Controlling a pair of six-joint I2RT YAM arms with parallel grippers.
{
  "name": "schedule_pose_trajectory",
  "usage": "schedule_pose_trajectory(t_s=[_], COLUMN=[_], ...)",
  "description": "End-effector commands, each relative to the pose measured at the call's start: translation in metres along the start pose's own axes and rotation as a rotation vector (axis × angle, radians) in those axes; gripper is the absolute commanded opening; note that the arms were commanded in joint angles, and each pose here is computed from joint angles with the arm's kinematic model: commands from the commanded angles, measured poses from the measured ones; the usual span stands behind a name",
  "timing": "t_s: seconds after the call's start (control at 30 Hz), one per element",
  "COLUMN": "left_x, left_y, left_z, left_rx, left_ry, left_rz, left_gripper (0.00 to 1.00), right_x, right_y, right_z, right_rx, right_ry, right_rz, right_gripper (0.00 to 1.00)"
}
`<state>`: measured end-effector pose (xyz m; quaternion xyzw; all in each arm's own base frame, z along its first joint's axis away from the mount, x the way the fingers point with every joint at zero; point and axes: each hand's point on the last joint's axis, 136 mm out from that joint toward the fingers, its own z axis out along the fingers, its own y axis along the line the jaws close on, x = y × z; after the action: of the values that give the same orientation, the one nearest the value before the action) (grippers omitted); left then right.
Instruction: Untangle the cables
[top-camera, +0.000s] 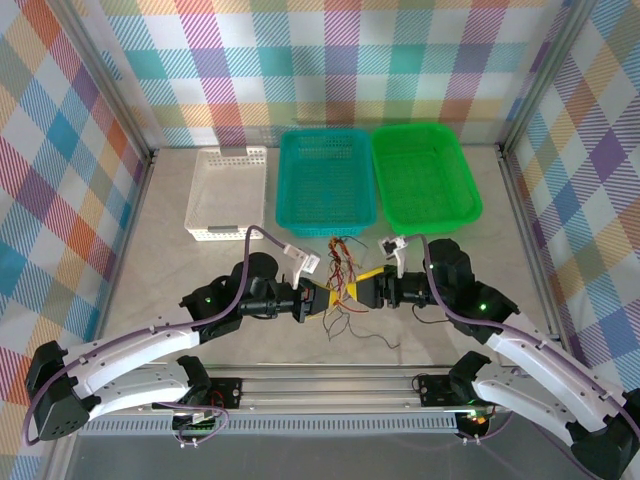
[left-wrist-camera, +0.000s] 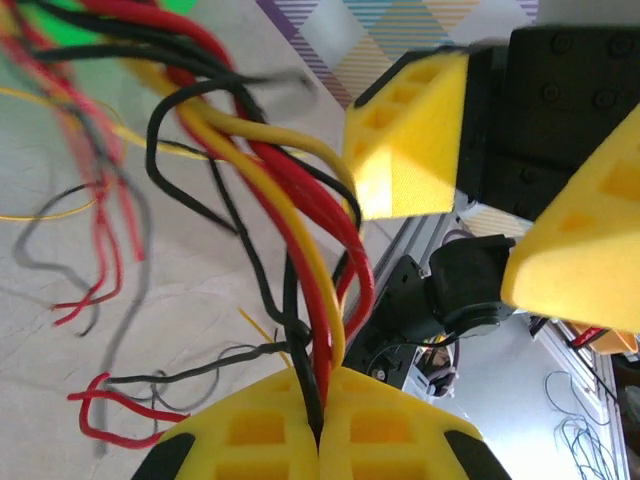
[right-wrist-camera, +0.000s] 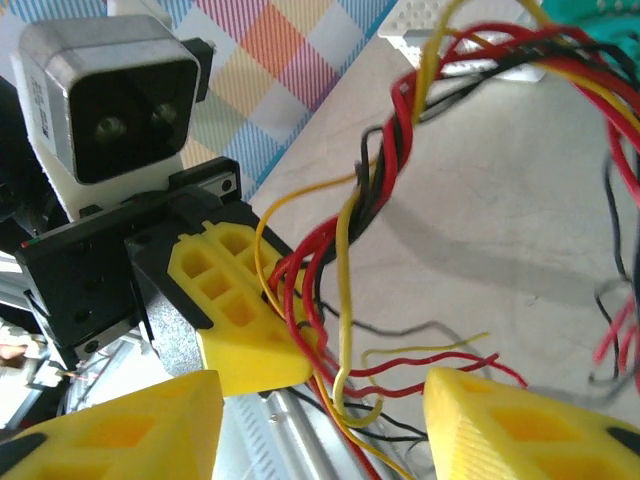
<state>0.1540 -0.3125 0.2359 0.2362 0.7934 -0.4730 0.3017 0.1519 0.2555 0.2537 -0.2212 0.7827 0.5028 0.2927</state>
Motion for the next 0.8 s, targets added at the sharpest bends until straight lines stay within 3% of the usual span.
schedule_pose_trajectory(t_s=[0.0, 0.4, 0.5, 0.63, 0.77], left_x=[-0.016, -0.011, -0.009, -0.008, -0.005], left_y=[-0.008, -0.017, -0.018, -0.015, -0.007], left_z=[-0.001, 0.001, 0.0, -0.005, -0.016], left_rx=[0.034, 0.086, 0.09, 0.069, -0.003], left_ry=[-0.06, -0.022, -0.018, -0.018, 0.0], left_rz=[0.002, 0.001, 0.0, 0.003, 0.021], left_gripper=[0.0, 0.0, 0.0, 0.0, 0.0], right_x=[0.003, -0.01, -0.014, -0.016, -0.016], right_y=[0.012, -0.016, -0.017, -0.016, -0.03], right_z=[0.0, 0.026, 0.031, 0.029, 0.01], right_rx=[-0.067, 0.008, 0.0, 0.005, 0.139], right_ry=[0.008, -0.029, -0.039, -0.046, -0.081], right_rz=[-0.009, 0.0, -0.001, -0.014, -0.031], right_gripper=[0.59, 0.61, 0.44, 0.0, 0.0])
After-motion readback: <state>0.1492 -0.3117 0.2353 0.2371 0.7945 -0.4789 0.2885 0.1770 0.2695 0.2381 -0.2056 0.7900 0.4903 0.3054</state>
